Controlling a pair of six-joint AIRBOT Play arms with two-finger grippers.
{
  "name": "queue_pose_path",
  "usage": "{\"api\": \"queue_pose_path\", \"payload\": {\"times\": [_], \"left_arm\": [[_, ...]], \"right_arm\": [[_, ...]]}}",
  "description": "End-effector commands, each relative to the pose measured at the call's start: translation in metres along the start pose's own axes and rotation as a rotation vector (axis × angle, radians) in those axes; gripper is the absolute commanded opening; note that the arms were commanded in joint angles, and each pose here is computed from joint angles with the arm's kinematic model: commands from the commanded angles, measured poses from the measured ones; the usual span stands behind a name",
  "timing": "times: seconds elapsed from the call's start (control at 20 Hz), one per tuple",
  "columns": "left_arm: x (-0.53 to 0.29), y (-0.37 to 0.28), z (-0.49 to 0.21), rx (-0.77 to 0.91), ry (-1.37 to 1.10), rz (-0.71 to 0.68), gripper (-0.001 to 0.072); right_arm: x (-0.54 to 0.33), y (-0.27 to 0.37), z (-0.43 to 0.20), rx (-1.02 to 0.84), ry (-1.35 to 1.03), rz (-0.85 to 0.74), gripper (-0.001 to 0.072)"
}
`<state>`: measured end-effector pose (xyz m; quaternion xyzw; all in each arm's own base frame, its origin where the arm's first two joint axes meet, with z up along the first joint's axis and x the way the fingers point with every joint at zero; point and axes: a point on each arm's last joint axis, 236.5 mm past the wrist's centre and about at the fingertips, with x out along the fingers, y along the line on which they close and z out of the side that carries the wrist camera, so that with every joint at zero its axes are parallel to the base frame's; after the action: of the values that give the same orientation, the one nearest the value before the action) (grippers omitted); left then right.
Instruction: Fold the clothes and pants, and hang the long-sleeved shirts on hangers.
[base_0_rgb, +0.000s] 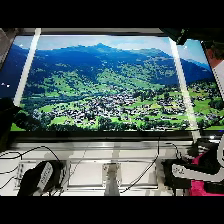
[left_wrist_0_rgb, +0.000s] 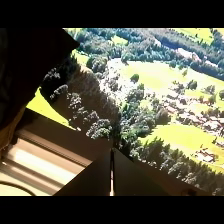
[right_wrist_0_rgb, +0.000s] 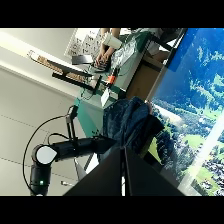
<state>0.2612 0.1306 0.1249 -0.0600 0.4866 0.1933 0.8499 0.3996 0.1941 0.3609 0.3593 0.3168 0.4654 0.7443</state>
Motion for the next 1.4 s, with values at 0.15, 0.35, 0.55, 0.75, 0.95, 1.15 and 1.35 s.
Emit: {"api": "queue_pose_path", "payload": {"times": [0.15,0.35,0.55,0.75,0.95,1.15,1.35], "left_arm": [[0.008,0.023,-0.006,0.036,0.017,0.100,0.0011],[0.019,0.073,-0.004,0.081,0.052,0.314,0.0011],[0.046,0.102,0.004,0.188,0.120,0.448,0.0121],[0.080,0.122,0.007,0.205,0.160,0.475,0.0510],[0.103,0.156,0.008,0.168,0.150,0.504,0.0590],[0.121,0.175,0.015,0.132,0.102,0.509,0.0695],[0.149,0.175,0.014,0.157,0.111,0.487,0.0696]], "right_arm": [[0.000,0.001,0.000,-0.001,0.001,0.001,0.0025],[0.000,0.001,0.000,-0.001,0.001,0.001,0.0025],[0.000,0.001,0.000,-0.001,0.001,0.001,0.0025],[0.000,0.001,0.000,-0.001,0.001,0.001,0.0025],[0.000,0.001,0.000,-0.001,0.001,0.001,0.0025],[0.000,0.001,0.000,-0.001,0.001,0.001,0.0025],[0.000,0.001,0.000,-0.001,0.001,0.001,0.0026]]}}
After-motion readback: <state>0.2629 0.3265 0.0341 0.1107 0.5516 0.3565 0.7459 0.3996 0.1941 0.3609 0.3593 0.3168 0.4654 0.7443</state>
